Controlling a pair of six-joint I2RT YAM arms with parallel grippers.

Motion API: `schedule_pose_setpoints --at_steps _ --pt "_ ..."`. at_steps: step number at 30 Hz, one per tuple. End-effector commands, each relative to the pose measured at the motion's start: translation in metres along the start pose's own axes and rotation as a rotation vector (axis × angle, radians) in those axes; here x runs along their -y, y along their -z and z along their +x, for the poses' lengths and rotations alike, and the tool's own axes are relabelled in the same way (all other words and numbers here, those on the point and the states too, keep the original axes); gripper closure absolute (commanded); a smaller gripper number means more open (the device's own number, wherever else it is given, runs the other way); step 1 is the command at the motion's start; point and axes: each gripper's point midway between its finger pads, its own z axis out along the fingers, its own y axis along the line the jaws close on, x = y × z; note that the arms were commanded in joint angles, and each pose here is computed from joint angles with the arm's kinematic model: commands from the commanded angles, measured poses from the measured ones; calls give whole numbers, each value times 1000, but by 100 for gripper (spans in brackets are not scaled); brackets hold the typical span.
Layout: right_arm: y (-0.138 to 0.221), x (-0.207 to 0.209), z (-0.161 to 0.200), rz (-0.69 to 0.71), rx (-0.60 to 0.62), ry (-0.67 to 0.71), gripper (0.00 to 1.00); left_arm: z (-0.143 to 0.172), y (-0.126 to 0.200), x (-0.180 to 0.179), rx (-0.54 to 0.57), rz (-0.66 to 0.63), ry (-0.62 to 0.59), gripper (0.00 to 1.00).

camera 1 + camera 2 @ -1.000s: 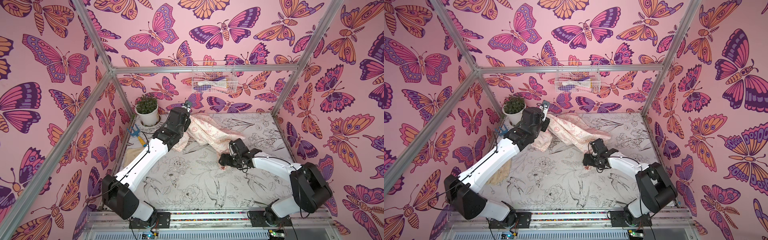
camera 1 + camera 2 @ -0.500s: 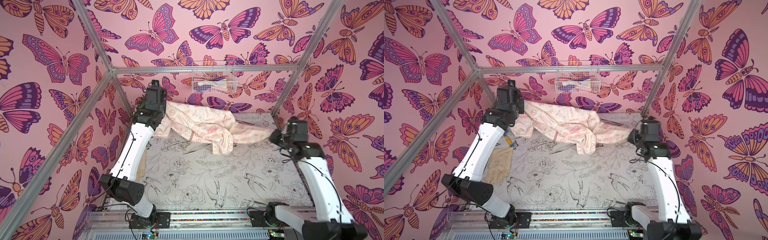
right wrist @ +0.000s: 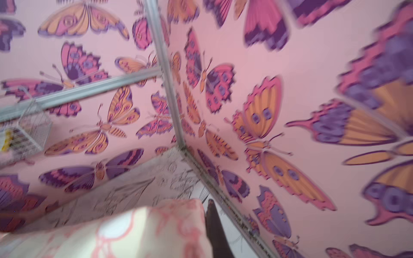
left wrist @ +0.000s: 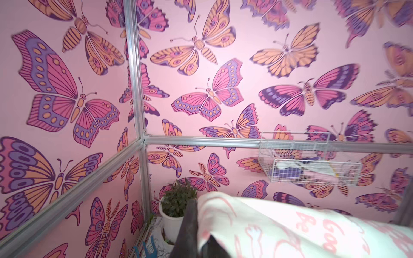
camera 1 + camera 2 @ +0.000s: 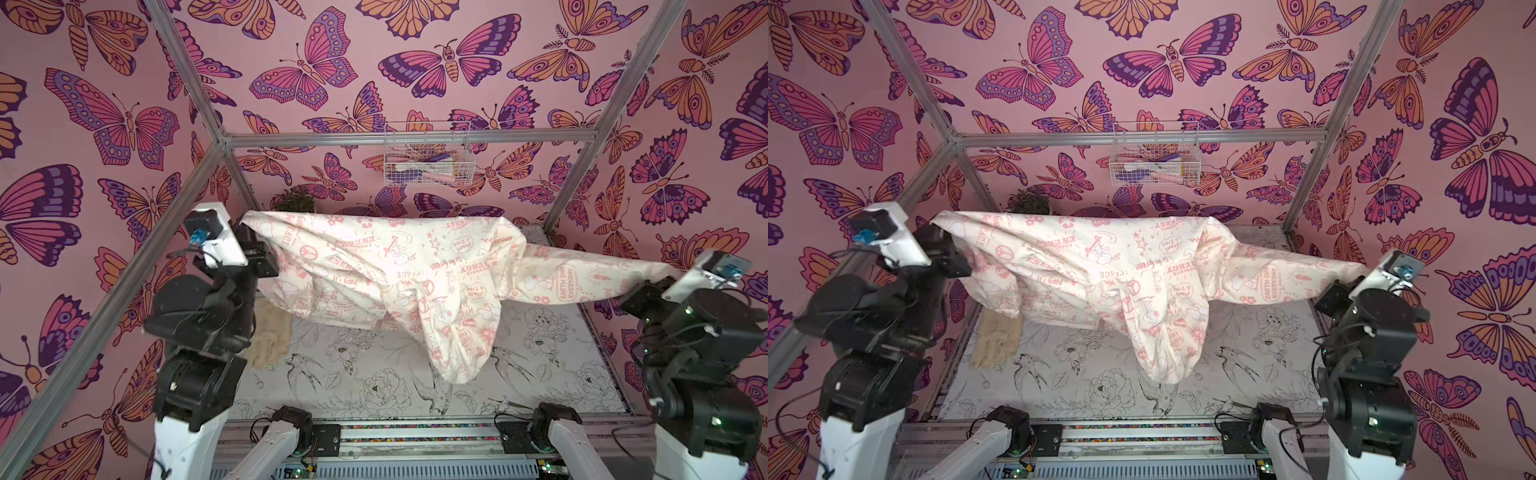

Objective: Unzip the jacket
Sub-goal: Flatten out the jacket at the center of the board.

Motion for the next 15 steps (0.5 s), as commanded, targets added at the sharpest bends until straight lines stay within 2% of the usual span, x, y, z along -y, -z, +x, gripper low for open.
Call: schedule_pose_setpoints --at_steps 1,4,6,8,12,15 --pt "39 64 -56 309 235 -56 100 -10 27 -3 5 33 52 100" --pt "55 83 -71 414 309 -57 100 22 39 -7 -185 15 95 100" --pt "47 80 -72 434 283 10 100 54 42 4 -323 61 114 100" --pt "27 68 -63 416 225 83 100 100 43 19 -530 111 132 100" --pt "-25 43 -9 389 58 161 100 208 46 46 -935 170 138 100" --pt "-69 29 63 392 -97 215 100 295 49 56 -1186 159 129 100"
